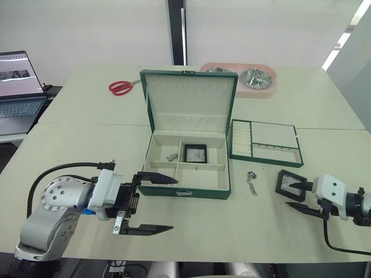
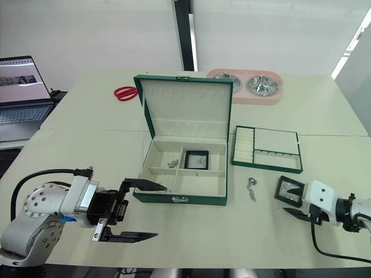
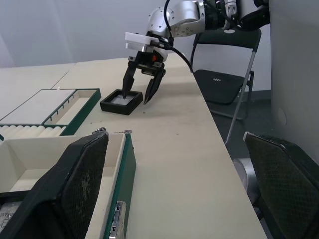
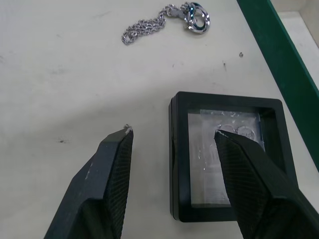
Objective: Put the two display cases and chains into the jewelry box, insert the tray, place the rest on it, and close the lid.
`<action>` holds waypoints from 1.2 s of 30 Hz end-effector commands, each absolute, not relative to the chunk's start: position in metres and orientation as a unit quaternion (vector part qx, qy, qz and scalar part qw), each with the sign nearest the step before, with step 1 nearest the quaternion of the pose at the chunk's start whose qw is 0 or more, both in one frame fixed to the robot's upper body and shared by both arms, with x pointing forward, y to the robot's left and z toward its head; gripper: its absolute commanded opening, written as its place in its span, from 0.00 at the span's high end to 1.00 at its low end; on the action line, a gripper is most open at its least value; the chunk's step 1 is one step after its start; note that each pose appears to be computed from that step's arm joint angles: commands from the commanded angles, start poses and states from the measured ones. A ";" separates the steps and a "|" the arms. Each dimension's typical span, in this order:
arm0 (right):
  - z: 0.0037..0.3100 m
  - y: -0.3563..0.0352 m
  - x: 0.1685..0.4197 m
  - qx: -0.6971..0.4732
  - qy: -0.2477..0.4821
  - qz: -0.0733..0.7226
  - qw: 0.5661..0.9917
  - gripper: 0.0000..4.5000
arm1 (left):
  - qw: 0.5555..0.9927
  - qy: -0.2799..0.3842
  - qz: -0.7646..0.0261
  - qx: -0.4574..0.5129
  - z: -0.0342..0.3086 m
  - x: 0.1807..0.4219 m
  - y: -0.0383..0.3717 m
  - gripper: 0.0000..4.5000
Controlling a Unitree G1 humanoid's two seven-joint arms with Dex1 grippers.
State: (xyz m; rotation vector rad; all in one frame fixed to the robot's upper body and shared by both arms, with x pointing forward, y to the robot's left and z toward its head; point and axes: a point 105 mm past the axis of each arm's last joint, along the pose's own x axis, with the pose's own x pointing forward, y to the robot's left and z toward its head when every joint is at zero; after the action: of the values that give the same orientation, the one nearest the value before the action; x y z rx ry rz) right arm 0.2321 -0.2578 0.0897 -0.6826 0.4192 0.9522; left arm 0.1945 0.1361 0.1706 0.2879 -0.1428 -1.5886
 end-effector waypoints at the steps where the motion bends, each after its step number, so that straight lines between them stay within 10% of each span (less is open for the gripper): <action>1: 0.092 -0.260 0.235 -0.335 0.184 0.444 0.810 0.47 | 0.679 -0.083 -0.718 0.133 0.179 0.190 0.129 0.00; 11: 0.091 -0.263 0.238 -0.337 0.179 0.439 0.813 1.00 | 0.680 -0.084 -0.716 0.135 0.180 0.193 0.129 0.00; 36: 0.192 -0.167 0.234 -0.377 0.136 0.557 0.727 1.00 | 0.772 -0.021 -0.614 0.166 0.177 0.215 0.187 0.00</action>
State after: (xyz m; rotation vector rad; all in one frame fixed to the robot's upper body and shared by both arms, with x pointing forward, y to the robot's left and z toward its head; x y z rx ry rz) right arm 0.2366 -0.1791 0.1883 -0.8271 0.3113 1.1978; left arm 0.2134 0.1810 0.1693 0.3062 -0.0229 -1.3492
